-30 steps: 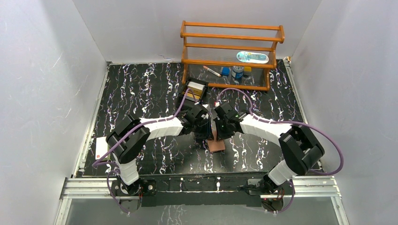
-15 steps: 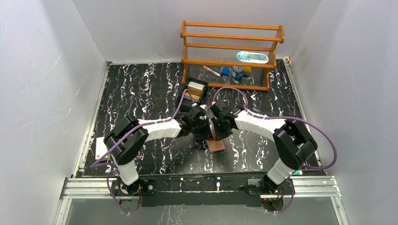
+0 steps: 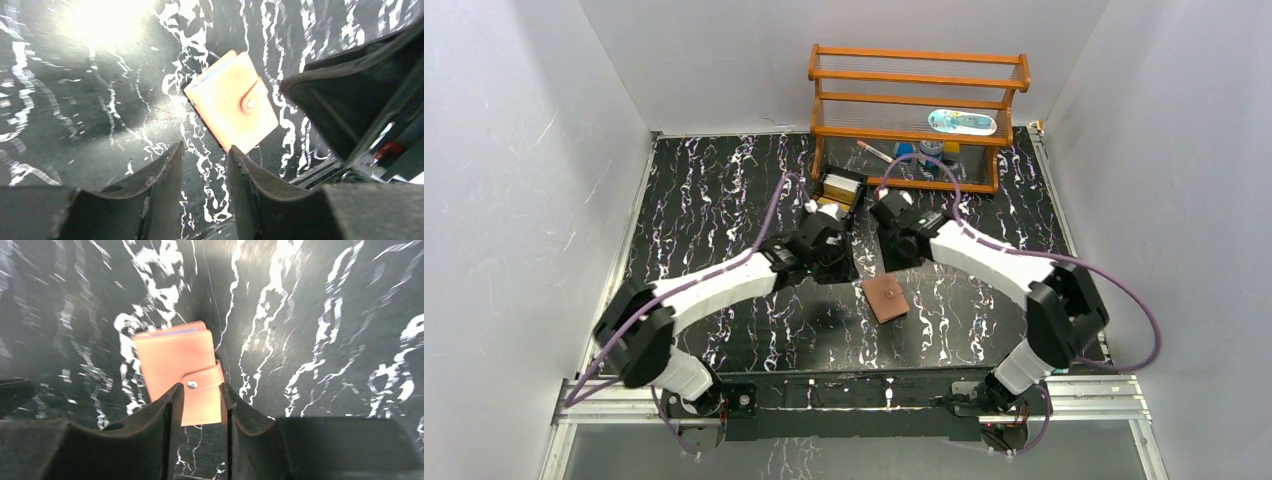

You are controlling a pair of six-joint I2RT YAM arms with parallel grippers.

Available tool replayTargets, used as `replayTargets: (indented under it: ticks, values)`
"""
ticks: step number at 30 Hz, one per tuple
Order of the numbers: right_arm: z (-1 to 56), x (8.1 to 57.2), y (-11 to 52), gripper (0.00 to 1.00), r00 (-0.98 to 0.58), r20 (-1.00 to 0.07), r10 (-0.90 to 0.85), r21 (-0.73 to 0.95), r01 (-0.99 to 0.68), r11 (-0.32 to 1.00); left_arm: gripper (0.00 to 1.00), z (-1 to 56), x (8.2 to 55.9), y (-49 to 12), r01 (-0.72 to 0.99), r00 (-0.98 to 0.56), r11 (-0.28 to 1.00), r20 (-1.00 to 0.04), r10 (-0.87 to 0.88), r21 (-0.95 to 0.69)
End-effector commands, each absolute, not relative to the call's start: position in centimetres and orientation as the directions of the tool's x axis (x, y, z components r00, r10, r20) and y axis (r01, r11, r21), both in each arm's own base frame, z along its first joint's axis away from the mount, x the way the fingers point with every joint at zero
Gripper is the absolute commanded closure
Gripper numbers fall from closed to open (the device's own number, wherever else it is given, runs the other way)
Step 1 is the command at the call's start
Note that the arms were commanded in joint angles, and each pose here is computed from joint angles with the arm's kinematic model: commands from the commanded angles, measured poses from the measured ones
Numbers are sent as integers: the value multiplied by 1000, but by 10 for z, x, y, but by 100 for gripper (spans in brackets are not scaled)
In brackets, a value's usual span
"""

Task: Put the credit cards into the card holder
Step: Close the card holder at the center of the board, then reset both arms

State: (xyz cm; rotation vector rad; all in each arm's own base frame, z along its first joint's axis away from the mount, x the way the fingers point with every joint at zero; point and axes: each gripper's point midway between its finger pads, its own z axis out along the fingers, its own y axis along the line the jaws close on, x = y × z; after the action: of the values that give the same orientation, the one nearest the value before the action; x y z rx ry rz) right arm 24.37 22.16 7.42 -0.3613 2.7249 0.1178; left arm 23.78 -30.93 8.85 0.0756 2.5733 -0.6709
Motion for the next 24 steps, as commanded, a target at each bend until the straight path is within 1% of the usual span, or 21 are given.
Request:
replayTargets:
  ticks: [1, 2, 3, 4, 5, 6, 7, 9, 10, 14, 20, 24]
  values:
    - [183, 275, 215, 55, -753, -643, -142, 54, -230, 972, 57, 177, 250, -271, 215, -763, 897, -640, -92, -386]
    - [197, 274, 214, 49, -731, -670, -127, 74, -236, 969, 51, 192, 249, -264, 229, -741, 897, -665, -90, -377]
    - [211, 272, 213, 44, -712, -694, -108, 97, -240, 966, 48, 207, 248, -258, 242, -717, 896, -691, -93, -372]
    - [223, 269, 212, 40, -697, -712, -85, 121, -241, 963, 40, 221, 246, -250, 250, -694, 897, -714, -97, -365]
    - [234, 266, 211, 37, -680, -731, -60, 148, -244, 958, 23, 236, 242, -244, 262, -673, 892, -732, -105, -368]
    - [244, 263, 210, 33, -664, -747, -36, 175, -249, 952, 4, 249, 238, -239, 280, -655, 886, -748, -106, -370]
    - [253, 259, 209, 25, -650, -760, -11, 204, -256, 945, 2, 261, 234, -235, 302, -637, 876, -763, -108, -376]
    - [267, 250, 206, 4, -629, -777, 31, 253, -266, 930, 1, 286, 222, -227, 361, -598, 848, -794, -110, -389]
    - [272, 246, 204, 2, -622, -782, 52, 273, -265, 925, 1, 295, 216, -226, 397, -583, 830, -806, -102, -392]
    - [285, 231, 188, 2, -591, -793, 147, 341, -232, 911, 1, 323, 196, -218, 482, -531, 772, -839, -121, -416]
    - [290, 216, 156, 2, -529, -799, 286, 412, -136, 901, 1, 323, 181, -196, 446, -521, 768, -831, -195, -460]
    - [297, 210, 151, 1, -512, -788, 340, 462, -127, 878, 1, 315, 176, -185, 400, -523, 770, -814, -253, -497]
